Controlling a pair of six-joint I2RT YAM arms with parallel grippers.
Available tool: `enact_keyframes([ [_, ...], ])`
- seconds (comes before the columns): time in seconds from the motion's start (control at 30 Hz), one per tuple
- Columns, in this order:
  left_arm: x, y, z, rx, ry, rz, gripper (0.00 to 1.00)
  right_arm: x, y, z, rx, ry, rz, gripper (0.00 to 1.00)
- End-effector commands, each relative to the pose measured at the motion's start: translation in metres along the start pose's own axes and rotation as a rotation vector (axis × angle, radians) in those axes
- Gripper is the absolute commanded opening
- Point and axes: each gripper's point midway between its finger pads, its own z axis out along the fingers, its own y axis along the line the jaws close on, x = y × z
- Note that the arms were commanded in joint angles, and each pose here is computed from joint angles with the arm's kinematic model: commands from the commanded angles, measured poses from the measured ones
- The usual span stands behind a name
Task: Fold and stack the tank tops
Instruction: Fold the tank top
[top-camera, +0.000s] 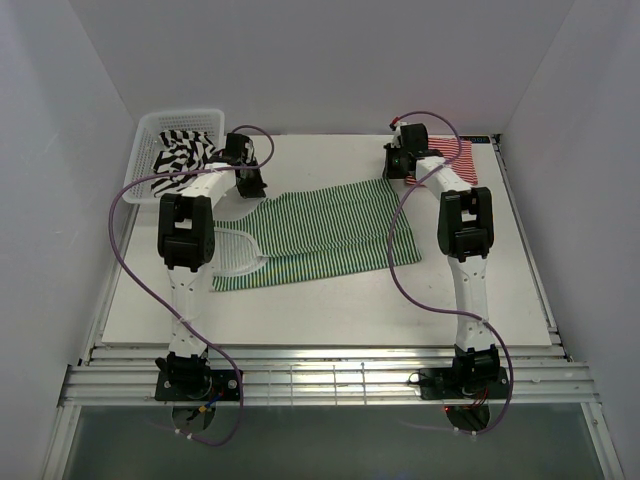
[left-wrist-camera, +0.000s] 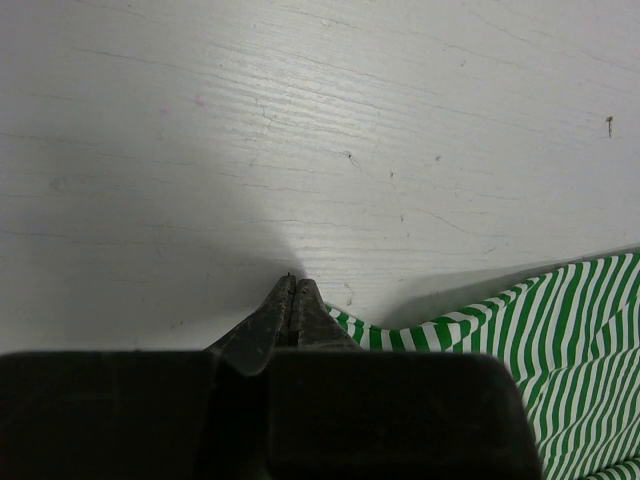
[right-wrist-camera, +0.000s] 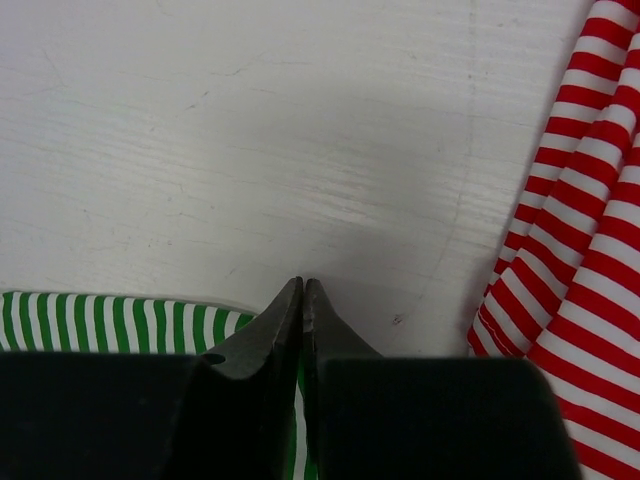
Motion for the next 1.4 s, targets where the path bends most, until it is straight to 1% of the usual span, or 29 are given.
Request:
enact_keyframes([
  [0.0,-0.010,-0.008,-0.017,0.015,-0.037,0.025,0.00,-0.031,0.008,-0.027,-0.021,-0.046,-0.067,0.08],
  [0.07,-0.012,-0.012,-0.022,0.031,-0.043,0.027,0.00,-0.038,0.014,-0.032,-0.055,-0.074,-0.083,0.08],
  [0.13,-0.011,-0.014,-0.024,0.042,-0.045,0.025,0.00,-0.054,0.024,-0.048,-0.087,-0.123,-0.112,0.08],
  [0.17,-0.013,-0.016,-0.031,0.051,-0.054,0.025,0.00,-0.045,0.025,-0.049,-0.098,-0.113,-0.116,0.08],
  [0.2,-0.014,-0.019,-0.032,0.061,-0.063,0.026,0.00,-0.061,0.032,-0.063,-0.116,-0.169,-0.133,0.08],
  [0.23,-0.008,-0.015,-0.032,0.057,-0.053,0.022,0.00,-0.061,0.033,-0.068,-0.121,-0.176,-0.140,0.08],
  [0.27,-0.006,-0.016,-0.035,0.062,-0.052,0.019,0.00,-0.050,0.033,-0.068,-0.123,-0.156,-0.136,0.08],
  [0.3,-0.009,-0.021,-0.042,0.082,-0.071,0.021,0.00,-0.055,0.036,-0.079,-0.130,-0.174,-0.140,0.08],
  [0.33,0.001,-0.017,-0.040,0.082,-0.053,0.018,0.00,-0.054,0.038,-0.082,-0.135,-0.178,-0.140,0.08],
  [0.37,0.004,-0.018,-0.042,0.094,-0.053,0.017,0.00,-0.040,0.037,-0.082,-0.141,-0.152,-0.137,0.08],
  [0.4,-0.002,-0.028,-0.052,0.135,-0.083,0.026,0.00,-0.042,0.040,-0.091,-0.148,-0.163,-0.138,0.08],
  [0.47,0.001,-0.030,-0.056,0.153,-0.091,0.024,0.00,-0.038,0.040,-0.097,-0.149,-0.171,-0.172,0.08],
  [0.6,0.010,-0.028,-0.065,0.156,-0.103,0.019,0.00,-0.017,0.041,-0.113,-0.149,-0.155,-0.171,0.08],
  [0.63,0.007,-0.029,-0.073,0.158,-0.120,0.018,0.00,-0.013,0.041,-0.115,-0.149,-0.152,-0.171,0.08],
  [0.7,0.016,-0.024,-0.075,0.151,-0.123,0.011,0.00,-0.015,0.042,-0.127,-0.143,-0.179,-0.169,0.08],
  [0.73,0.017,-0.024,-0.078,0.152,-0.130,0.011,0.00,-0.002,0.039,-0.127,-0.132,-0.157,-0.159,0.08],
  [0.8,0.019,-0.028,-0.090,0.175,-0.150,0.016,0.00,-0.001,0.036,-0.137,-0.107,-0.172,-0.158,0.08],
  [0.83,0.030,-0.023,-0.089,0.169,-0.129,0.012,0.00,0.003,0.034,-0.139,-0.096,-0.168,-0.153,0.08],
  [0.87,0.030,-0.024,-0.096,0.175,-0.139,0.013,0.00,0.014,0.030,-0.140,-0.084,-0.150,-0.146,0.08],
  [0.9,0.034,-0.024,-0.097,0.176,-0.143,0.014,0.00,0.014,0.027,-0.146,-0.065,-0.157,-0.141,0.08],
  [0.93,0.047,-0.017,-0.093,0.161,-0.122,0.010,0.00,0.019,0.026,-0.148,-0.062,-0.151,-0.137,0.08],
  [0.97,0.050,-0.017,-0.095,0.160,-0.123,0.008,0.00,0.033,0.023,-0.148,-0.059,-0.126,-0.130,0.08],
  [1.03,0.053,-0.017,-0.100,0.167,-0.136,0.000,0.00,0.035,0.022,-0.156,-0.050,-0.130,-0.128,0.08],
  [1.07,0.061,-0.015,-0.099,0.169,-0.120,-0.003,0.00,0.041,0.022,-0.159,-0.048,-0.124,-0.127,0.08],
  [1.1,0.059,-0.017,-0.103,0.182,-0.137,0.001,0.00,0.043,0.019,-0.161,-0.040,-0.122,-0.125,0.08],
  [1.37,0.074,-0.012,-0.114,0.169,-0.140,-0.016,0.00,0.052,0.000,-0.173,0.016,-0.119,-0.121,0.08],
])
